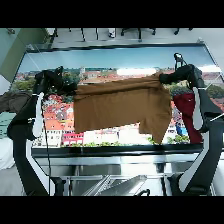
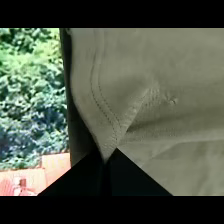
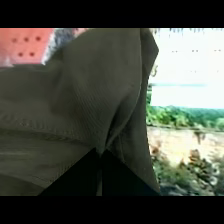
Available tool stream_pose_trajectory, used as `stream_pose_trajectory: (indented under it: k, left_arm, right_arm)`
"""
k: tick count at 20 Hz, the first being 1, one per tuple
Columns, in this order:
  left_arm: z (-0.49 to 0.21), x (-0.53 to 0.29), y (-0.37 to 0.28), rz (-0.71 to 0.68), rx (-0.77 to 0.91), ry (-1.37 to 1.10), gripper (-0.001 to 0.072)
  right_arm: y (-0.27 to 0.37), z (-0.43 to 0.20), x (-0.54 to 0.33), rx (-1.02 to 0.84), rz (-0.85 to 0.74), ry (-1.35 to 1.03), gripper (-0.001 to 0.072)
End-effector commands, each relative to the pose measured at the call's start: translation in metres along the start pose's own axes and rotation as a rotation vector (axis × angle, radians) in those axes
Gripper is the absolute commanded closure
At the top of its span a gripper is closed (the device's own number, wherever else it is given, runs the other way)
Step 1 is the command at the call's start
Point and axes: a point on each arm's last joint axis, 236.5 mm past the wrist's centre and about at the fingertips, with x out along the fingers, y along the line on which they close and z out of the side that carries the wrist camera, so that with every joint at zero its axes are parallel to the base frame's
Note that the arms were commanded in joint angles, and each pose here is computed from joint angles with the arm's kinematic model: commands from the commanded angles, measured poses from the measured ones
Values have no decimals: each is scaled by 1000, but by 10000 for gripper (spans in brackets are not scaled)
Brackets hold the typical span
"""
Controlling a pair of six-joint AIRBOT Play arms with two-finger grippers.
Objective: Fold the shirts.
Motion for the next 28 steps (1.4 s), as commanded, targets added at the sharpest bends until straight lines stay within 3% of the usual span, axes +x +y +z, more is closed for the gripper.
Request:
stream_pose_trajectory:
  k: [1,15,16,17,18,19,24,28]
  left_arm:
    - [-6,6,7,48,8,22,692]
    - [6,0,1,53,19,-20,690]
    - [6,-1,0,52,20,-17,563]
    - [5,-4,-1,52,21,-15,302]
    - [7,-8,-2,51,23,-23,66]
    - [8,-13,-4,50,25,-32,10]
    - [-1,-75,-8,57,33,-20,11]
    - [-35,-127,8,65,-5,83,11]
  right_arm:
    - [-16,-9,4,-20,-90,39,695]
    - [-3,-9,7,-45,-112,43,676]
    - [-3,-7,5,-46,-112,37,545]
    - [-1,-3,0,-49,-112,27,369]
    - [1,2,-7,-52,-113,14,325]
    - [3,10,-16,-56,-115,-6,325]
    - [-9,34,-103,-35,-190,-49,325]
    - [-18,5,-172,70,-158,65,326]
